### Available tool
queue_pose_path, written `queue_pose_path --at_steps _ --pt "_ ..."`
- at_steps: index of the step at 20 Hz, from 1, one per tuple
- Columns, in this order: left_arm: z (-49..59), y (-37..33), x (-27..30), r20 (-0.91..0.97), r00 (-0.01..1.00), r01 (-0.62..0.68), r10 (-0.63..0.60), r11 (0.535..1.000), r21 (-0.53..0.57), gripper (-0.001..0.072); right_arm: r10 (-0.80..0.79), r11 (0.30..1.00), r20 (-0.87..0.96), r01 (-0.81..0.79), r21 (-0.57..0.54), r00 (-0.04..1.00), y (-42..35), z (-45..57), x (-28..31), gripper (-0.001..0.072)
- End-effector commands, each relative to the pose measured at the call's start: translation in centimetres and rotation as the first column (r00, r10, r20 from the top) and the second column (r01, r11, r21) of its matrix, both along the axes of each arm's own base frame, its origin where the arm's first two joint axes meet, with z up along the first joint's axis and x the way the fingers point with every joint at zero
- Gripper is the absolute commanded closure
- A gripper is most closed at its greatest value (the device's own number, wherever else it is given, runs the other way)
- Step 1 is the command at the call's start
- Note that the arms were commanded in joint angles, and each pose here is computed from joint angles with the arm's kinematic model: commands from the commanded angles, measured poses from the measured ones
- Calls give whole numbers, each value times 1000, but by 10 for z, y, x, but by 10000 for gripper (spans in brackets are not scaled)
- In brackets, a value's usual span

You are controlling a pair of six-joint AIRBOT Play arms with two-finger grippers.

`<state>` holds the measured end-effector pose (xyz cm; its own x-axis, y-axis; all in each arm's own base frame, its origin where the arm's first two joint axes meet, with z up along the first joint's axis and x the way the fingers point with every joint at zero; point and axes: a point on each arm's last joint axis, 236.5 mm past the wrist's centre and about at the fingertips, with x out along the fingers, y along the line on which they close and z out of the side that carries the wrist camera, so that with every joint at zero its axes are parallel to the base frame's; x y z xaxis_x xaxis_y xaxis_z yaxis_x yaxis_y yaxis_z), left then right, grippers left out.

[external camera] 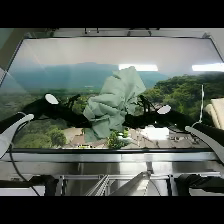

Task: Fold the shirts.

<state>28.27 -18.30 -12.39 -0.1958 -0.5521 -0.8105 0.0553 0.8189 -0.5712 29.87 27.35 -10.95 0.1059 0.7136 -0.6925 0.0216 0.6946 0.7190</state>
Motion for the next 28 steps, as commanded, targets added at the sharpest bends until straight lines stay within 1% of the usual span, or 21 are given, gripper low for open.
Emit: queue_pose_path --at_steps 1,3,5,7,8,9,11,12,13,14,15,16,17,18,19,20,21,23,24,26,28 --pt "6 -30 10 26 992 125 -125 992 -10 698 100 990 14 -100 103 995 12 30 -13 694" --pt "45 -32 24 97 985 146 -142 989 -37 698 109 980 58 -118 159 992 -2 68 -10 694" --pt "99 -21 32 175 976 143 -130 988 -63 698 53 972 165 -89 219 985 -33 127 3 694" --pt "159 0 34 267 960 112 -87 991 -78 698 -72 964 321 -16 264 944 -78 196 17 694" --pt "190 13 35 330 943 76 -45 994 -81 698 -172 950 416 39 309 893 -104 242 23 694" --pt "223 25 36 415 910 40 -1 996 -85 698 -287 923 509 91 375 812 -130 293 23 694" --pt "295 44 28 611 789 -12 64 996 -89 695 -478 854 651 140 501 589 -170 387 3 693" --pt "334 53 19 711 697 -39 92 995 -91 695 -524 838 700 146 526 485 -182 419 -12 693" --pt "371 60 9 803 584 -67 116 993 -95 694 -536 838 743 144 526 402 -186 442 -28 693" --pt "404 68 1 873 466 -103 142 989 -105 693 -529 844 767 128 522 363 -181 456 -37 693" --pt "431 77 -8 922 353 -142 159 983 -115 693 -524 845 776 97 527 350 -175 466 -45 692" --pt "446 89 -19 949 276 -189 150 977 -99 693 -523 842 783 60 536 338 -170 474 -50 693" --pt "446 108 -25 962 249 -259 112 965 -46 692 -520 843 799 32 537 301 -169 481 -52 692" --pt "436 131 -28 961 266 -334 77 943 17 692 -525 843 806 38 537 272 -173 485 -50 692" --pt "424 145 -27 952 297 -381 78 924 43 691 -539 839 803 81 538 256 -183 482 -41 693" --pt "410 153 -23 940 326 -403 101 914 42 691 -537 843 800 126 524 268 -190 472 -29 693" --pt "394 150 -11 926 355 -383 128 923 19 691 -523 852 795 147 503 309 -193 457 -17 692" --pt "363 126 18 897 420 -245 134 969 -30 691 -481 872 774 136 469 412 -184 425 7 693" --pt "350 122 39 882 444 -227 156 972 -58 691 -458 882 760 134 451 460 -178 404 27 693" --pt "320 129 95 872 462 -248 162 968 -48 691 -455 886 706 199 418 542 -169 351 77 693" --pt "284 126 152 852 506 -224 136 974 -23 692 -440 898 667 292 329 601 -171 277 134 691"
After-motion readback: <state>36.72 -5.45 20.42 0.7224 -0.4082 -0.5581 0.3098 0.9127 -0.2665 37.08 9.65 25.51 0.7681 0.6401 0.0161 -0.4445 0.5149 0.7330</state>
